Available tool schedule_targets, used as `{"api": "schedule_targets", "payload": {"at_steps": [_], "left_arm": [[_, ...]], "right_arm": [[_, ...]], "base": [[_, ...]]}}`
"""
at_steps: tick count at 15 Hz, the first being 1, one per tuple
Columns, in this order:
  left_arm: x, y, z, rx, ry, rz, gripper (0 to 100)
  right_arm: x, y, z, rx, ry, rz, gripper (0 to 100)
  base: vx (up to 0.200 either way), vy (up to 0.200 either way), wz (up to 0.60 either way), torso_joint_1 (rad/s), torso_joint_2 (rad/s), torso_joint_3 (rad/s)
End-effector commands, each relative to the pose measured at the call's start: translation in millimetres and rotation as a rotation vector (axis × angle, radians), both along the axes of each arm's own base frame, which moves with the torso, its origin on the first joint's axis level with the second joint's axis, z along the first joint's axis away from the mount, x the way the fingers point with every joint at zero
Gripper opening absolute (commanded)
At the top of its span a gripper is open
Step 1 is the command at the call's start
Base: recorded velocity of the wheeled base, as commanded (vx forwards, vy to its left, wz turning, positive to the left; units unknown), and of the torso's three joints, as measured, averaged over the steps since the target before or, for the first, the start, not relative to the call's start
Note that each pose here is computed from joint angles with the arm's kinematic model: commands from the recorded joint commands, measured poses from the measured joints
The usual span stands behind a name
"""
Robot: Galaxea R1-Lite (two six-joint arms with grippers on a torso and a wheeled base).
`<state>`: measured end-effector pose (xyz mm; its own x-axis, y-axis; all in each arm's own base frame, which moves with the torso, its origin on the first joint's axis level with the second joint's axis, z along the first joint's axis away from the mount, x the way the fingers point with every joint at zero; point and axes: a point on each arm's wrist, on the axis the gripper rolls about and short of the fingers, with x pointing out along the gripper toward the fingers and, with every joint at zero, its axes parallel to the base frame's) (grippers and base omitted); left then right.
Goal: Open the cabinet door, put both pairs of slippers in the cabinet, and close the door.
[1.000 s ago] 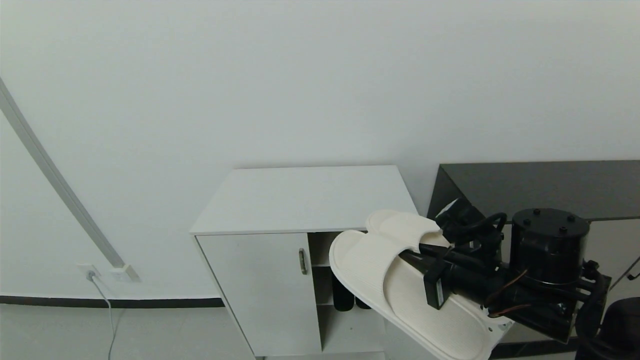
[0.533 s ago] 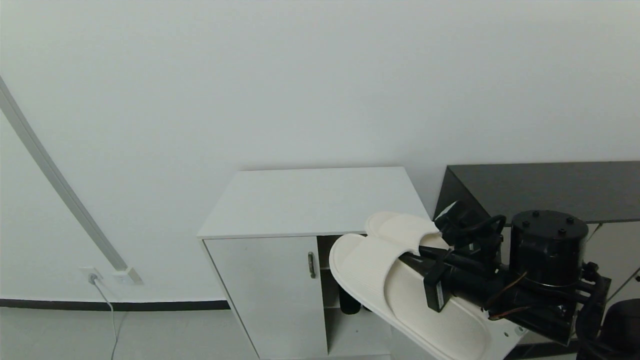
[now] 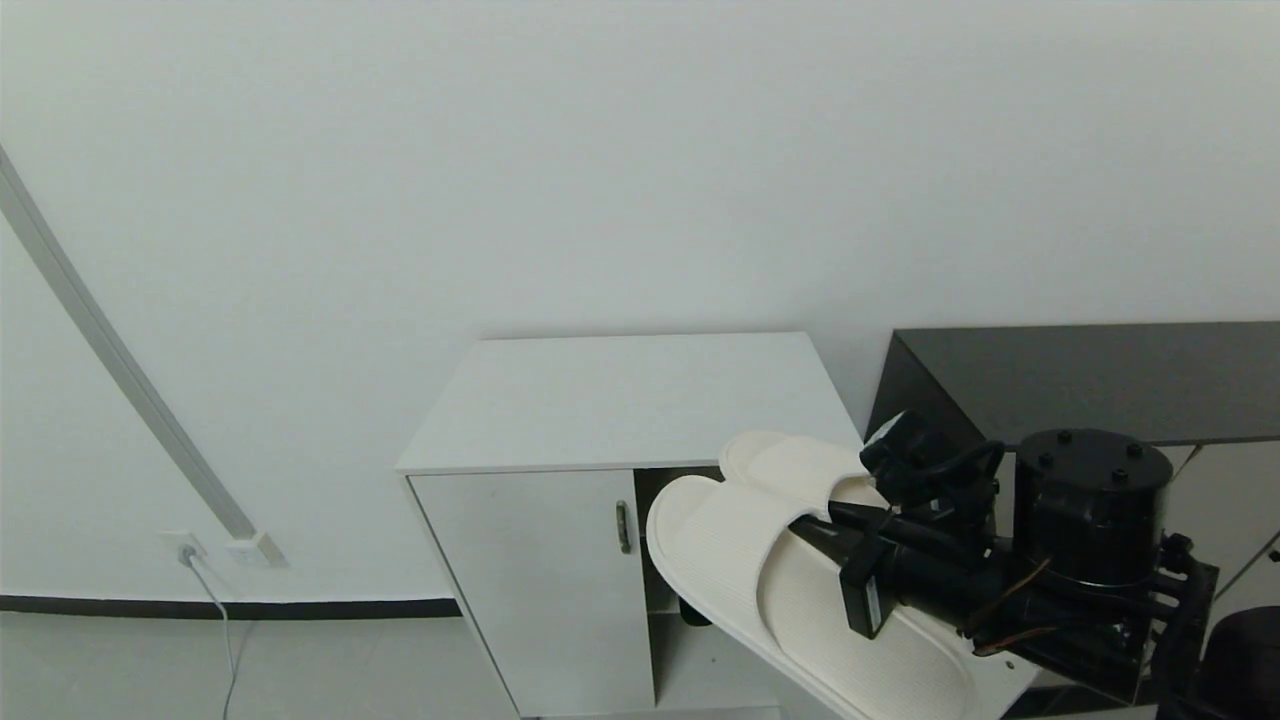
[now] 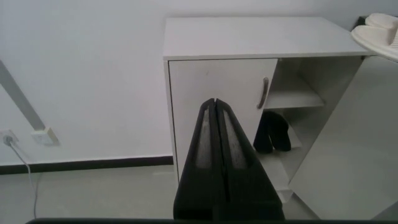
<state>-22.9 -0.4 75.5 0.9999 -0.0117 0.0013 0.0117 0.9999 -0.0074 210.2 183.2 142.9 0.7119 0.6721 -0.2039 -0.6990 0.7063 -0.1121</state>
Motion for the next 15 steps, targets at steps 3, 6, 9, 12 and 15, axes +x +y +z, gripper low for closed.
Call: {"api": "schedule_targets", "payload": {"at_steps": [3, 6, 9, 12, 15], "left_arm": [[0.1, 0.0, 0.0, 0.0, 0.001, 0.001, 0], [0.1, 0.0, 0.0, 0.0, 0.001, 0.001, 0], [0.0, 0.0, 0.5, 0.0, 0.0, 0.001, 0], [0.1, 0.0, 0.0, 0.0, 0.001, 0.001, 0], [0.1, 0.0, 0.0, 0.001, 0.001, 0.001, 0]], "right_arm": [[-1.6, 2.6, -2.4, -0.006, 0.007, 0.011, 0], [-2.0, 3.3, -3.7, -0.01, 0.01, 0.013, 0], [-2.3, 3.6, -4.4, -0.012, 0.012, 0.016, 0], [-1.7, 4.2, -6.2, -0.016, 0.017, 0.016, 0], [-1.9, 4.0, -6.5, -0.017, 0.018, 0.016, 0]], "base": [[0.0, 0.0, 0.0, 0.0, 0.0, 0.0], [0.0, 0.0, 0.0, -0.024, 0.02, 0.027], [0.0, 0.0, 0.0, -0.149, 0.32, 0.168], [0.0, 0.0, 0.0, -0.15, 0.35, 0.188], [0.0, 0.0, 0.0, -0.162, 0.36, 0.207]]}}
